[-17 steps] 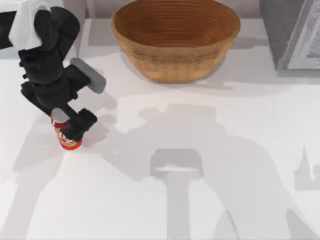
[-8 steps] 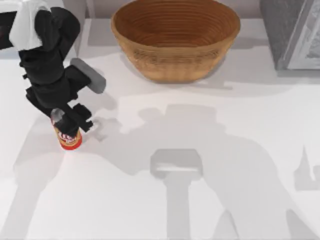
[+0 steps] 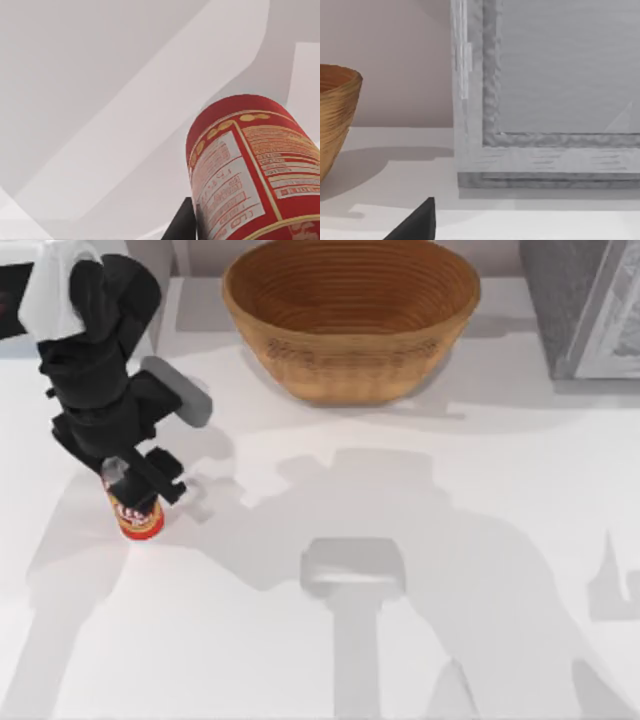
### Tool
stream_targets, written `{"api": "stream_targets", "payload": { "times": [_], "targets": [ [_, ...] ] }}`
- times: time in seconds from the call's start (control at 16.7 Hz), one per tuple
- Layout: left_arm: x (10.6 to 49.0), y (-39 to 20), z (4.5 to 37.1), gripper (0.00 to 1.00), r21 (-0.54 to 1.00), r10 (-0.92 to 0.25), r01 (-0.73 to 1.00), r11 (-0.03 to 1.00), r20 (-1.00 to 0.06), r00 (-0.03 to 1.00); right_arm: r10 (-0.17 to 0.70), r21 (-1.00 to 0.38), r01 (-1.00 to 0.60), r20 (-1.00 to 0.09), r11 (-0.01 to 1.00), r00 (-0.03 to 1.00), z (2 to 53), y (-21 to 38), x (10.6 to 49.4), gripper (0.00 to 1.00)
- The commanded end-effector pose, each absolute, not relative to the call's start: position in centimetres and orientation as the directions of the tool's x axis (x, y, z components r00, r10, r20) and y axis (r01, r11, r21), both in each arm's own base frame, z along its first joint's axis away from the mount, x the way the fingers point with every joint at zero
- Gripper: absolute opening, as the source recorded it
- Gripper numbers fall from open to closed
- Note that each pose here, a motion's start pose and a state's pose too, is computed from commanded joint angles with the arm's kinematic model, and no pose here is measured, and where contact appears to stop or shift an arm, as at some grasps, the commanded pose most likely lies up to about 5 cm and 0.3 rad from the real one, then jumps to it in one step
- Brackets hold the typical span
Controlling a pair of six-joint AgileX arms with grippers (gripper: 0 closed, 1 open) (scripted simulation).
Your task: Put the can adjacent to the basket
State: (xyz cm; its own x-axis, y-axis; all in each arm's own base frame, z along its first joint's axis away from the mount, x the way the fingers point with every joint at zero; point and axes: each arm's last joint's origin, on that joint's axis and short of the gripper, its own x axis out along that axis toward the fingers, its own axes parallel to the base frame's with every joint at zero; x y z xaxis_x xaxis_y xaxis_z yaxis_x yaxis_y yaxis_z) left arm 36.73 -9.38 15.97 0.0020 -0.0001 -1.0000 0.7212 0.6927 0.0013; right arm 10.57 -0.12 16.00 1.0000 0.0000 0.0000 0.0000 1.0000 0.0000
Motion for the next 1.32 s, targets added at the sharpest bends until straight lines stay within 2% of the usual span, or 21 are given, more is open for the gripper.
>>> {"api": "stream_targets", "payload": {
  "times": [0.24,0.6,0.78,1.02,1.32],
  "targets": [
    [37.0,-9.9,17.1,0.00,0.009,-0.015,0.709,0.705,-0.999,0.028,0.000,0.000,0.000,0.000,1.000,1.000,16.0,-0.1,10.6,1.00],
    [38.5,-15.1,25.1,0.00,0.010,-0.133,0.576,0.817,-0.970,0.205,0.000,0.000,0.000,0.000,1.000,1.000,16.0,-0.1,10.6,1.00],
    [38.4,-19.1,27.5,0.00,-0.050,-0.178,0.474,0.879,-0.958,0.227,0.000,0.000,0.000,0.000,1.000,1.000,16.0,-0.1,10.6,1.00],
    [37.5,-25.2,26.0,0.00,-0.115,-0.161,0.268,0.956,-0.975,0.154,0.000,0.000,0.000,0.000,1.000,1.000,16.0,-0.1,10.6,1.00],
    [35.9,-31.1,20.2,0.00,-0.040,-0.042,0.060,0.997,-0.998,0.039,0.000,0.000,0.000,0.000,1.000,1.000,16.0,-0.1,10.6,1.00]
  ]
}}
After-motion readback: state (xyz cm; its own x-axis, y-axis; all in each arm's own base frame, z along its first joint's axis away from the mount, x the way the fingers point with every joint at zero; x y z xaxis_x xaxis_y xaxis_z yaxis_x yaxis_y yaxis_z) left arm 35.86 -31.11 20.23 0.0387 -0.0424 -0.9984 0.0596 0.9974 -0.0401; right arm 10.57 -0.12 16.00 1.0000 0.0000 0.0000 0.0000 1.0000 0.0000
